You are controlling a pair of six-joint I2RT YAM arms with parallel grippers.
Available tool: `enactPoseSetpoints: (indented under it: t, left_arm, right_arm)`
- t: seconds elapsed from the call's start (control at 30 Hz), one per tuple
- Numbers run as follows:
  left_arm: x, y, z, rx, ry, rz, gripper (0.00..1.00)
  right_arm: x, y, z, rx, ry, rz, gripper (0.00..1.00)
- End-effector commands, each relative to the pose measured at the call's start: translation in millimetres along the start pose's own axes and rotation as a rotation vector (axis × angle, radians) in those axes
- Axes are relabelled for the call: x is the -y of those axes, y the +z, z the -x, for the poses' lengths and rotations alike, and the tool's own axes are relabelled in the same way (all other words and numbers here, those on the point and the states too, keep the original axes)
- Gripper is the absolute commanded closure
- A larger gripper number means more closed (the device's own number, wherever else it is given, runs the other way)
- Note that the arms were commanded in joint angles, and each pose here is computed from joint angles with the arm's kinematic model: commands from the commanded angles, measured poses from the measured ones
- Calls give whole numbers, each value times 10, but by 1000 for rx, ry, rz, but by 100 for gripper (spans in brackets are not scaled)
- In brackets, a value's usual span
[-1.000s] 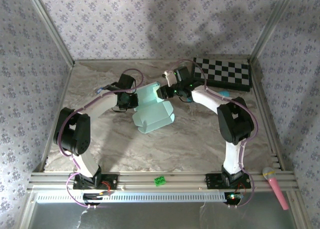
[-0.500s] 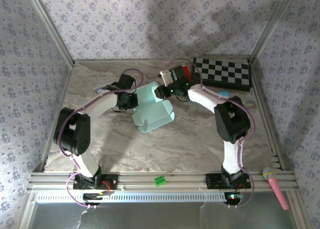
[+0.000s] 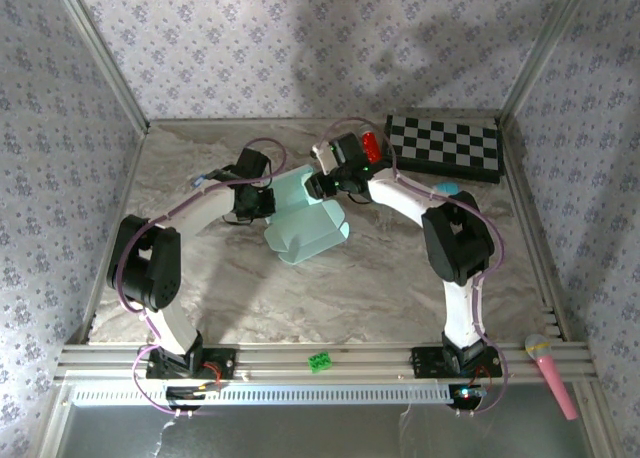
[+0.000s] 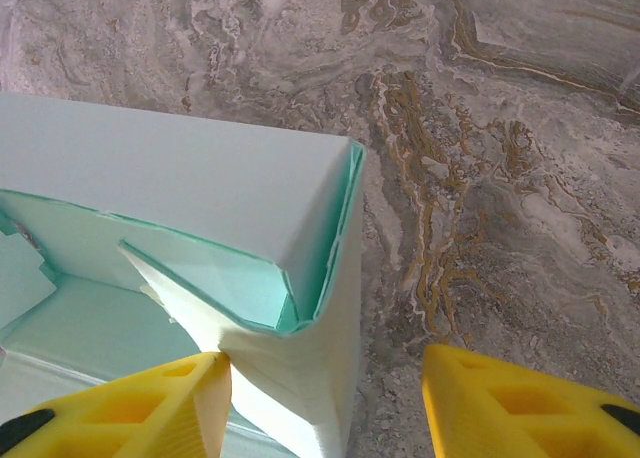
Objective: Fold the paper box
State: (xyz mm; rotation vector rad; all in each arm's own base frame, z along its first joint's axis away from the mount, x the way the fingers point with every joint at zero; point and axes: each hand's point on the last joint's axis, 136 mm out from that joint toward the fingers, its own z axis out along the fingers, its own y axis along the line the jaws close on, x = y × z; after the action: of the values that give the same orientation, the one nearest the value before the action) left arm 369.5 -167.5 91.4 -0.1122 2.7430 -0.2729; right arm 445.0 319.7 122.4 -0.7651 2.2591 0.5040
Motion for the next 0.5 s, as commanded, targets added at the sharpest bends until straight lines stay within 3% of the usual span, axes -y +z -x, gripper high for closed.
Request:
enactPoseSetpoints:
  t: [0.0,0.2,0.47]
  left_arm:
    - [178,-86,45,4,40,-71,100]
    - [173,-77,34,0,39,-68,100]
    - [175,-86,39,2,39,-68,100]
  right_arm:
    - [-9,60,63,11,-19,-5,44]
    - [-128,59,81,26,-5,79,37]
    - [-65,102,57,21,10,57,42]
